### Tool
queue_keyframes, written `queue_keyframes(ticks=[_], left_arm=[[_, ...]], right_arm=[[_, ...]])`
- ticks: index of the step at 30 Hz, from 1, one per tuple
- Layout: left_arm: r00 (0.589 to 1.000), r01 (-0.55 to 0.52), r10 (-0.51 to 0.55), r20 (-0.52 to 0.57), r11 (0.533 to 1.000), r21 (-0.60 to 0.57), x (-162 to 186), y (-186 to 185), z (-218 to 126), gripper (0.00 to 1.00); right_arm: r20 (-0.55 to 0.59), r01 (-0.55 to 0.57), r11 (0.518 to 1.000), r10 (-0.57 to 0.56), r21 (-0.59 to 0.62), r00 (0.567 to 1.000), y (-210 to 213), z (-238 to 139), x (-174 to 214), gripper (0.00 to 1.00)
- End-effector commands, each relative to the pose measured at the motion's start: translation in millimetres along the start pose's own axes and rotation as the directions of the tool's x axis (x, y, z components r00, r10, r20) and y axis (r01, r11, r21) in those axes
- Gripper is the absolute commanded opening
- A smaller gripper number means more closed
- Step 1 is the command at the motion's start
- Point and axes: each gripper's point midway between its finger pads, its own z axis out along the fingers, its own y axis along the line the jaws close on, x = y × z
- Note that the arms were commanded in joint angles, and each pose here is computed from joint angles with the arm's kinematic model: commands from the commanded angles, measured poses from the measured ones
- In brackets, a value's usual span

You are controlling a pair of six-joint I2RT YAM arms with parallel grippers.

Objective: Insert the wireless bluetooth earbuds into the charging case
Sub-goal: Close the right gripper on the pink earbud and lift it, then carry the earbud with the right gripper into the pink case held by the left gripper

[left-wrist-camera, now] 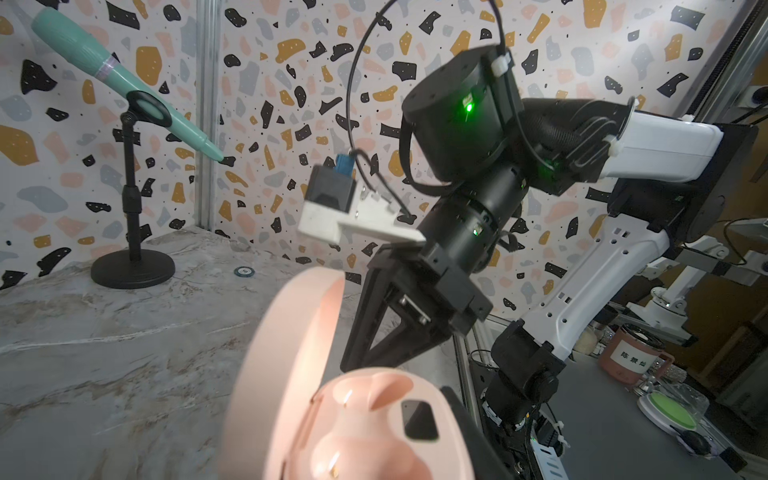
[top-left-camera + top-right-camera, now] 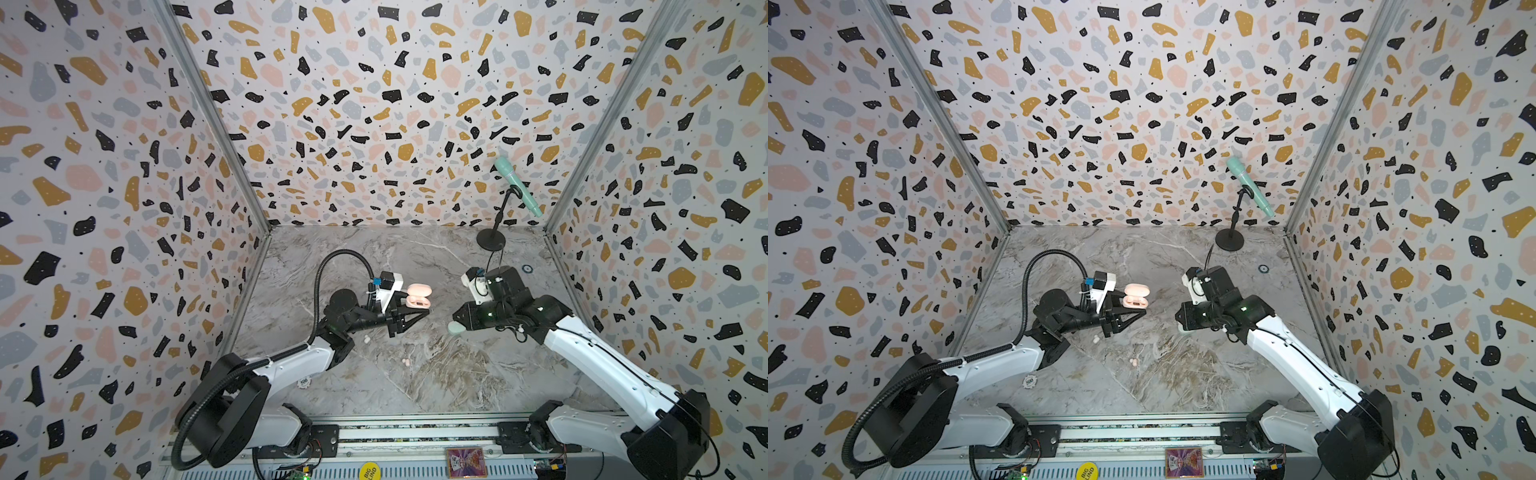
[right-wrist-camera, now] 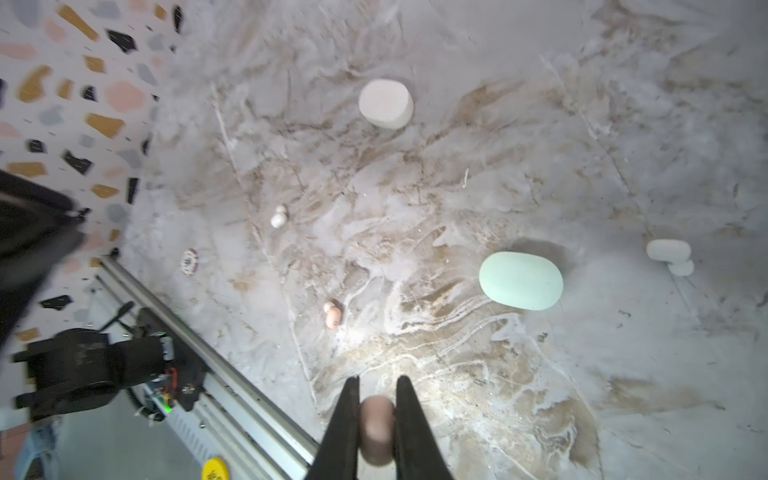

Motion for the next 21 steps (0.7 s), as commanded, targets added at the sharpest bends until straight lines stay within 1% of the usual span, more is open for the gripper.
queue_keyframes(ticks=[1, 6, 9, 16, 21], left_arm=[[0.993, -0.084, 0.076, 0.089, 0.993, 0.089, -31, -18, 12, 0.23], [0.991, -0.088, 0.072, 0.115, 0.985, 0.145, -34, -23, 25, 0.23], [0.990, -0.097, 0.079, 0.114, 0.981, 0.168, -32, -26, 32, 0.23], [0.992, -0.099, 0.079, 0.099, 0.971, 0.217, -30, -33, 39, 0.23], [0.993, -0.110, 0.095, 0.077, 0.967, 0.231, -27, -38, 40, 0.23]], right_arm=[[0.015, 0.084, 0.984, -0.082, -0.154, 0.996, 34, -38, -7, 0.13], [0.075, 0.178, 0.942, -0.163, -0.285, 0.984, 63, -80, -16, 0.13], [0.095, 0.202, 0.917, -0.180, -0.343, 0.979, 72, -93, -19, 0.13], [0.127, 0.239, 0.847, -0.203, -0.474, 0.971, 98, -107, -21, 0.12], [0.132, 0.239, 0.825, -0.199, -0.512, 0.971, 103, -104, -26, 0.12]])
